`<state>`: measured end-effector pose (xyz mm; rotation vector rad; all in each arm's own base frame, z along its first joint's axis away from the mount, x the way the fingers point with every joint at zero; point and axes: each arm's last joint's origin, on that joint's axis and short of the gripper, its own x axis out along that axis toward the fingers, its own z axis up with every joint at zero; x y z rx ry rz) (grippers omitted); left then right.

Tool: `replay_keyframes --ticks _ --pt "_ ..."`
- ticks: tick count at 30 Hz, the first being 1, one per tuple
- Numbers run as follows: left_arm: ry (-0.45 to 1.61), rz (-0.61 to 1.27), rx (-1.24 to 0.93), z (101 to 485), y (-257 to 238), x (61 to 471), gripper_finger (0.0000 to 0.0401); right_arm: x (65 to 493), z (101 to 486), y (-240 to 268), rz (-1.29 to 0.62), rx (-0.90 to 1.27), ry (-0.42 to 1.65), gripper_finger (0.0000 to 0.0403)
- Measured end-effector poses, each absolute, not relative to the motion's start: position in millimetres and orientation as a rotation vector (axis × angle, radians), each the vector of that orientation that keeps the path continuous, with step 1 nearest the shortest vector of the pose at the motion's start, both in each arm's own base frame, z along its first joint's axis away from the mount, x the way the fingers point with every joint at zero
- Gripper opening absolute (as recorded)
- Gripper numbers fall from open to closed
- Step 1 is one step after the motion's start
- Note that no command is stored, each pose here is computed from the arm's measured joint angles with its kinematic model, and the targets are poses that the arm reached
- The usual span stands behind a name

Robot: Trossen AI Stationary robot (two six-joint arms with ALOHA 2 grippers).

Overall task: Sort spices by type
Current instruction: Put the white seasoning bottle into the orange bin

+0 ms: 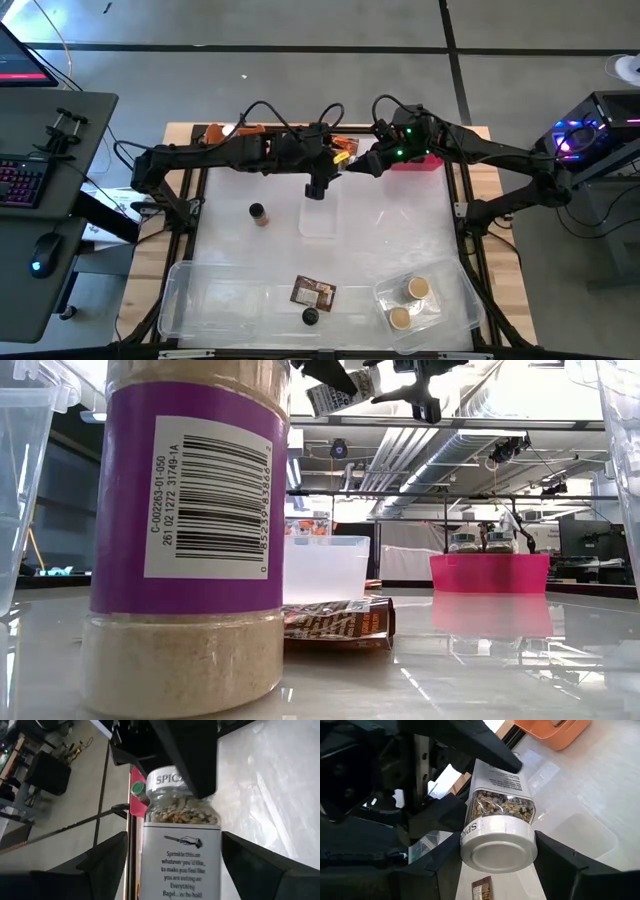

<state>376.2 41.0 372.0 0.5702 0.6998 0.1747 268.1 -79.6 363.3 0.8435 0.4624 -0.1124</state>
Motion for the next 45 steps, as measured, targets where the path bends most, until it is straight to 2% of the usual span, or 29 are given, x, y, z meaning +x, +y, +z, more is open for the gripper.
replay_keyframes --ticks 7,13,20,25,27,29,32,37,41,45 --pt "0.69 0.18 0.568 372 42 377 0.0242 268 363 -80 -0.111 0.843 0.461 0.0206" --pt "0.693 0.181 0.565 372 44 377 0.0157 268 364 -80 -0.101 0.841 0.462 0.0217" --pt "0.765 0.18 0.555 370 45 369 0.0157 264 368 -86 -0.112 0.865 0.42 0.0261" --pt "0.884 0.229 0.465 363 55 357 0.0157 252 383 -92 -0.111 0.828 0.327 0.0266" --pt "0.881 0.279 0.366 368 65 348 0.0157 247 386 -94 -0.117 0.803 0.311 0.0266" --pt "0.806 0.311 0.202 381 77 337 0.0157 242 391 -94 -0.117 0.77 0.292 0.0267" --pt "0.584 0.306 -0.052 412 94 313 0.0157 237 394 -95 -0.117 0.714 0.276 0.0267" --pt "0.196 0.33 -0.231 443 106 269 0.0157 238 394 -95 -0.109 0.654 0.28 0.0268" --pt "-0.051 0.314 -0.321 437 102 238 0.0157 238 394 -96 -0.104 0.622 0.281 0.0268" --pt "-0.224 0.319 -0.398 409 93 218 0.0157 238 394 -96 -0.103 0.613 0.281 0.0268"
